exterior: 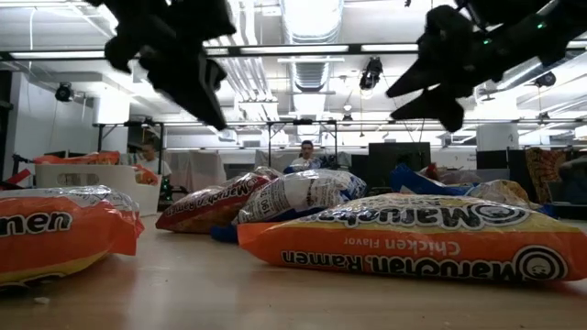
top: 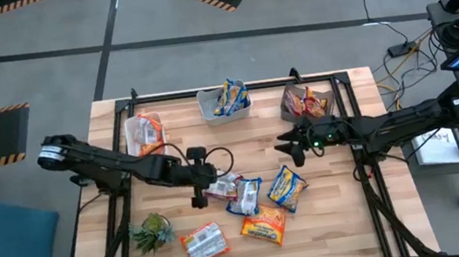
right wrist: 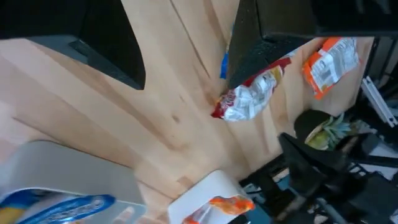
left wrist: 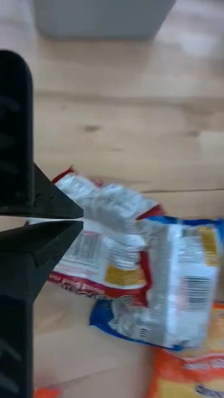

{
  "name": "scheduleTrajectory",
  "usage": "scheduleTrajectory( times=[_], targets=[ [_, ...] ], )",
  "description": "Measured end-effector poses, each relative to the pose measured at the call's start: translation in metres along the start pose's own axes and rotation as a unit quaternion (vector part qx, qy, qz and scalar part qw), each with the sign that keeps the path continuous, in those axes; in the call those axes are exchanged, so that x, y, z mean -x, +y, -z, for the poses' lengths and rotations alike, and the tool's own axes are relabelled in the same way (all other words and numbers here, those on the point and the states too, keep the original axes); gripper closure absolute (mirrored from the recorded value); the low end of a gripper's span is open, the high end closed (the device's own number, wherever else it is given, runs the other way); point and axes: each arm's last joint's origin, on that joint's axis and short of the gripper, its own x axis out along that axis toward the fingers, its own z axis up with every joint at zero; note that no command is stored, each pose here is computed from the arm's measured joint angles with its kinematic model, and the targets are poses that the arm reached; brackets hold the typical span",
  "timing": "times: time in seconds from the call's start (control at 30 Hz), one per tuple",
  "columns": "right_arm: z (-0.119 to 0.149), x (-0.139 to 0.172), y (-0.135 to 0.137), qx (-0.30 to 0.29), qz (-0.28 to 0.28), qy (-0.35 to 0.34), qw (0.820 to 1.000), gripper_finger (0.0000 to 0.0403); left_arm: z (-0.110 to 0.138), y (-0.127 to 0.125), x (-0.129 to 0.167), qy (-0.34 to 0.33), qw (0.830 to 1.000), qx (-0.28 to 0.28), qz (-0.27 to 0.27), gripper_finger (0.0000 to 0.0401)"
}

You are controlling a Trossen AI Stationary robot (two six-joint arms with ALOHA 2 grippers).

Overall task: Sort Maruchan noodles
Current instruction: Put the red noodle pack into the black bin

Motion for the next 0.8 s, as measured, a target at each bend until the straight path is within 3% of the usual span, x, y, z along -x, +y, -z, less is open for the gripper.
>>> scheduleTrajectory(
  times=[0.13, 0.27, 0.47, 0.57, 0.7, 0.8],
  targets=[
    [-0.002, -0.023, 0.005, -0.005, -0.005, 0.024, 1.000, 0.0188, 0.020, -0.008, -0.020, 0.031, 0.999, 0.025, 0.032, 0.0401],
    [-0.008, -0.049, 0.012, -0.062, 0.006, 0.049, 0.997, 0.0188, 0.033, -0.013, -0.032, 0.025, 0.996, 0.063, 0.050, 0.0401],
    [-0.013, -0.089, 0.028, -0.097, -0.072, 0.139, 0.983, 0.0188, 0.042, -0.016, -0.045, -0.026, 0.993, 0.109, 0.047, 0.0401],
    [-0.013, -0.106, 0.032, -0.105, -0.084, 0.171, 0.976, 0.0188, 0.049, -0.015, -0.053, -0.035, 0.993, 0.113, 0.011, 0.0401],
    [-0.011, -0.125, 0.031, -0.098, -0.058, 0.210, 0.971, 0.0188, 0.054, -0.005, -0.062, -0.040, 0.984, 0.131, -0.118, 0.0401],
    [-0.014, -0.138, 0.034, -0.041, -0.057, 0.225, 0.972, 0.0188, 0.052, -0.001, -0.061, -0.035, 0.982, 0.127, -0.133, 0.0401]
  ],
)
